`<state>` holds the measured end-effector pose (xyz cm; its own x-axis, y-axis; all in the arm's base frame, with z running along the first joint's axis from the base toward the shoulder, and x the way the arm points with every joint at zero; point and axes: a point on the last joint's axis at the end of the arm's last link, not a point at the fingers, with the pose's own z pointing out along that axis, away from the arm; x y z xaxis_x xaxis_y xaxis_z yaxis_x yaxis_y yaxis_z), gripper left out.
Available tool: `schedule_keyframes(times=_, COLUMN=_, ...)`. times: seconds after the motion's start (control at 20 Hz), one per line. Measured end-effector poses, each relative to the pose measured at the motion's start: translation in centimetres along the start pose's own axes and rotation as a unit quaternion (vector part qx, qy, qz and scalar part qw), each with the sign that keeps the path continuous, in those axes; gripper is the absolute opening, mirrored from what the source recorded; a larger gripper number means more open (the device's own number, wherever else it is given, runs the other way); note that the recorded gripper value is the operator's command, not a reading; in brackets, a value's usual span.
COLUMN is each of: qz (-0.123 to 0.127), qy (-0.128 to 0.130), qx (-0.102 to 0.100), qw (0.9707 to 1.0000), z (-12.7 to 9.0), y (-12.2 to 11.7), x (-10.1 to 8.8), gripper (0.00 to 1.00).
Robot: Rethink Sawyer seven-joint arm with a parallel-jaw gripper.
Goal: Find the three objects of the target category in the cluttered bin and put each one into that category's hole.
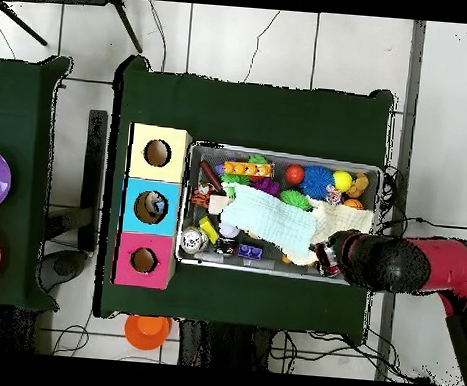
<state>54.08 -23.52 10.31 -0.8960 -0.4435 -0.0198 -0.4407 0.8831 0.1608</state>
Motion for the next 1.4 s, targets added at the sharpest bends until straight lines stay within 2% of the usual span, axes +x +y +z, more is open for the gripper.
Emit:
schedule_keyframes(times=0.2, qz=0.008, qy=-0.013, qx=0.02, qw=0.9997, z=-0.4, y=-2.0, x=-0.6, gripper=1.0)
schedule_keyframes(times=0.3, qz=0.021, qy=-0.033, qx=0.031, qw=0.9988, z=-0.3, y=-4.1, x=-1.5, gripper=1.0)
schedule_keyframes(times=0.55, qz=0.036, qy=-0.05, qx=0.036, qw=0.9974, z=0.3, y=-6.3, x=-2.3, gripper=1.0)
schedule_keyframes(times=0.75, qz=0.039, qy=-0.063, qx=0.032, qw=0.9967, z=1.2, y=-7.8, x=-2.9, gripper=1.0)
schedule_keyframes(times=0.95, qz=0.022, qy=-0.07, qx=0.025, qw=0.997, z=2.3, y=-8.4, x=-3.4, gripper=1.0)
schedule_keyframes(times=1.0, qz=0.008, qy=-0.069, qx=0.023, qw=0.9973, z=3.0, y=-8.6, x=-3.7, gripper=1.0)
schedule_keyframes(times=1.4, qz=-0.037, qy=-0.054, qx=0.014, qw=0.9977, z=5.7, y=-8.0, x=-4.3, gripper=1.0)
